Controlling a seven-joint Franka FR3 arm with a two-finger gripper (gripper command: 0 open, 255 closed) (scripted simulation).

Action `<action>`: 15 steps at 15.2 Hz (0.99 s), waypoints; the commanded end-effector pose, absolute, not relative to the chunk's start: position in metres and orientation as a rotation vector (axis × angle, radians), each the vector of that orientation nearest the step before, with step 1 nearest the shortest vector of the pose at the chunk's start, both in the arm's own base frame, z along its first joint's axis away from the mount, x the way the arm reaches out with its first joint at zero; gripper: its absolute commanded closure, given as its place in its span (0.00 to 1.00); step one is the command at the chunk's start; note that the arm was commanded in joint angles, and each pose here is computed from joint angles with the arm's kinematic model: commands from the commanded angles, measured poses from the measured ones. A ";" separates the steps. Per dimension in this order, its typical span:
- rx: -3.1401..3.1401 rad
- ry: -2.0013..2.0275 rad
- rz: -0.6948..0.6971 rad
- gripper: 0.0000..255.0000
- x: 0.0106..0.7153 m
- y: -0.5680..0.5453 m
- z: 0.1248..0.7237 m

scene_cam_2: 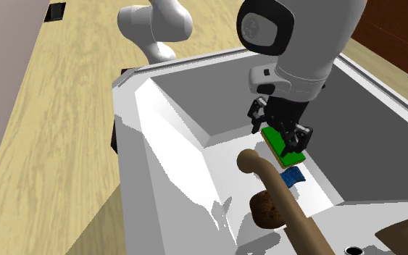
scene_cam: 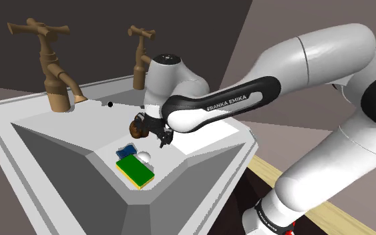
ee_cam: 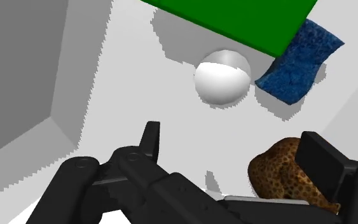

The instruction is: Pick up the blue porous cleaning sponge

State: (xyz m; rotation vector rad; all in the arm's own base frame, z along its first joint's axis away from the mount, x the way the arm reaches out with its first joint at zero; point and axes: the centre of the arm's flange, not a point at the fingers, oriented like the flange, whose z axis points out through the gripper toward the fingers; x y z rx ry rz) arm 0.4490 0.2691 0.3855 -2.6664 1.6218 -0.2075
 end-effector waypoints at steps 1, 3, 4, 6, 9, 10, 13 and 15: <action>-2.607 1.704 -0.197 0.00 0.467 0.285 0.372; -2.553 1.775 -0.186 0.00 0.485 0.298 0.358; -2.525 1.810 -0.181 0.00 0.494 0.304 0.351; -2.469 1.879 -0.170 0.00 0.513 0.316 0.337; -2.445 1.907 -0.165 0.00 0.521 0.321 0.321; -2.445 1.907 -0.165 0.00 0.521 0.321 0.316; -2.445 1.907 -0.165 0.00 0.521 0.321 0.300; -2.445 1.907 -0.165 0.00 0.521 0.321 0.292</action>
